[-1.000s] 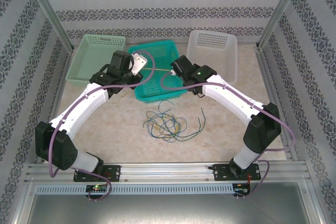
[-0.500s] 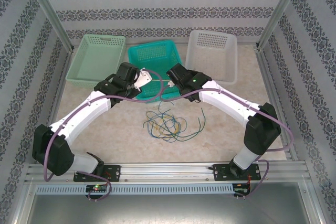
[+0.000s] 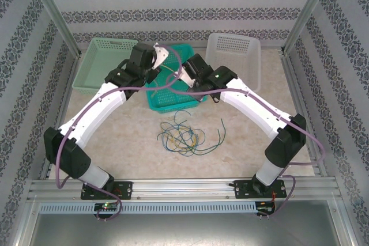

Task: Untangle the cables

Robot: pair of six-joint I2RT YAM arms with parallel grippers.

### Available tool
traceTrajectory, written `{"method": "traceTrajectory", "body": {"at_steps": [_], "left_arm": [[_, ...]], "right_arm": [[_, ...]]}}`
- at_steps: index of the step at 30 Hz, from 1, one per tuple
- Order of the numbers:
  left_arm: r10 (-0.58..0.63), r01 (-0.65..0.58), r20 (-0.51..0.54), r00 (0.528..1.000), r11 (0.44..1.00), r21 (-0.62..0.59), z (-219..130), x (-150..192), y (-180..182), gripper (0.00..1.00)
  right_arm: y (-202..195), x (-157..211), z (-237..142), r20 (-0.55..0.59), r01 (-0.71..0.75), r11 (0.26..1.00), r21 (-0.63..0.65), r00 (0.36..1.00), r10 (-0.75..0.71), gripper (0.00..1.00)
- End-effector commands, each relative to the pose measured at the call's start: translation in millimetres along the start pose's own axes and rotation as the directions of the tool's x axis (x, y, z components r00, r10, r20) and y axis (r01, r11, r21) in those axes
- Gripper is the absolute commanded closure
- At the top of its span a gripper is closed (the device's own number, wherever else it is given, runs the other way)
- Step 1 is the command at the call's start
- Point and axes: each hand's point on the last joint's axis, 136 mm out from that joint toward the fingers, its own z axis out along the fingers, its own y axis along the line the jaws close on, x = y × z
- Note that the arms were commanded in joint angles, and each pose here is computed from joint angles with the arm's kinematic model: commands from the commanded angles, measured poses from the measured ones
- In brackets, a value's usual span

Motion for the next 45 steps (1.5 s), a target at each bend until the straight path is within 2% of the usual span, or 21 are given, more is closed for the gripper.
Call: {"method": "traceTrajectory", "body": {"at_steps": [1, 2, 4, 7, 10, 13, 17, 22, 30, 37, 38, 39, 40, 42, 45], "left_arm": [[-0.168, 0.169, 0.016, 0.986, 0.979, -0.111, -6, -16, 33, 0.21], [-0.209, 0.212, 0.041, 0.977, 0.97, -0.121, -12, -22, 39, 0.05], [-0.269, 0.279, 0.09, 0.959, 0.951, -0.133, -23, -27, 49, 0.0], [-0.334, 0.355, 0.153, 0.93, 0.923, -0.15, -43, -28, 63, 0.0], [-0.348, 0.369, 0.153, 0.925, 0.919, -0.137, -49, -20, 60, 0.0], [-0.372, 0.387, 0.125, 0.92, 0.911, -0.144, -50, -3, 57, 0.0], [-0.412, 0.425, 0.117, 0.904, 0.897, -0.123, -56, 16, 49, 0.0], [-0.437, 0.446, 0.097, 0.894, 0.888, -0.109, -59, 32, 43, 0.0], [-0.46, 0.46, 0.024, 0.888, 0.885, -0.074, -54, 60, 21, 0.0], [-0.498, 0.497, -0.055, 0.865, 0.867, -0.026, -47, 89, -7, 0.0], [-0.502, 0.501, -0.069, 0.862, 0.865, -0.024, -45, 94, -10, 0.0], [-0.505, 0.505, -0.078, 0.86, 0.863, -0.021, -45, 97, -13, 0.0], [-0.507, 0.508, -0.086, 0.858, 0.861, -0.018, -44, 100, -16, 0.0], [-0.509, 0.511, -0.101, 0.855, 0.86, -0.006, -44, 104, -21, 0.0], [-0.512, 0.517, -0.123, 0.85, 0.856, 0.015, -44, 110, -28, 0.0]], "right_arm": [[33, 1, 14, -0.057, -0.169, 0.962, -0.214, 0.985, 0.16, 1.0], [36, -3, 17, -0.06, -0.19, 0.953, -0.237, 0.982, 0.181, 1.0], [32, -8, 22, -0.071, -0.243, 0.938, -0.248, 0.97, 0.233, 1.0], [11, -16, 32, -0.093, -0.406, 0.876, -0.259, 0.913, 0.396, 1.0], [-9, -30, 42, -0.073, -0.551, 0.779, -0.298, 0.827, 0.557, 1.0], [-22, -43, 49, -0.049, -0.614, 0.727, -0.308, 0.773, 0.633, 1.0], [-29, -62, 51, -0.057, -0.671, 0.63, -0.39, 0.701, 0.711, 1.0], [-30, -65, 69, -0.115, -0.706, 0.617, -0.347, 0.685, 0.72, 1.0], [-11, -36, 117, -0.248, -0.752, 0.598, -0.277, 0.657, 0.712, 0.98], [-11, -11, 134, -0.286, -0.795, 0.568, -0.213, 0.606, 0.742, 0.99], [-11, -9, 135, -0.292, -0.799, 0.565, -0.207, 0.601, 0.744, 0.96], [-11, -9, 136, -0.295, -0.798, 0.567, -0.206, 0.603, 0.741, 0.84], [-10, -9, 136, -0.296, -0.796, 0.569, -0.207, 0.605, 0.739, 0.77], [-11, -11, 133, -0.29, -0.791, 0.575, -0.21, 0.612, 0.736, 0.72], [-17, -19, 122, -0.243, -0.761, 0.609, -0.223, 0.648, 0.722, 0.44]]}}
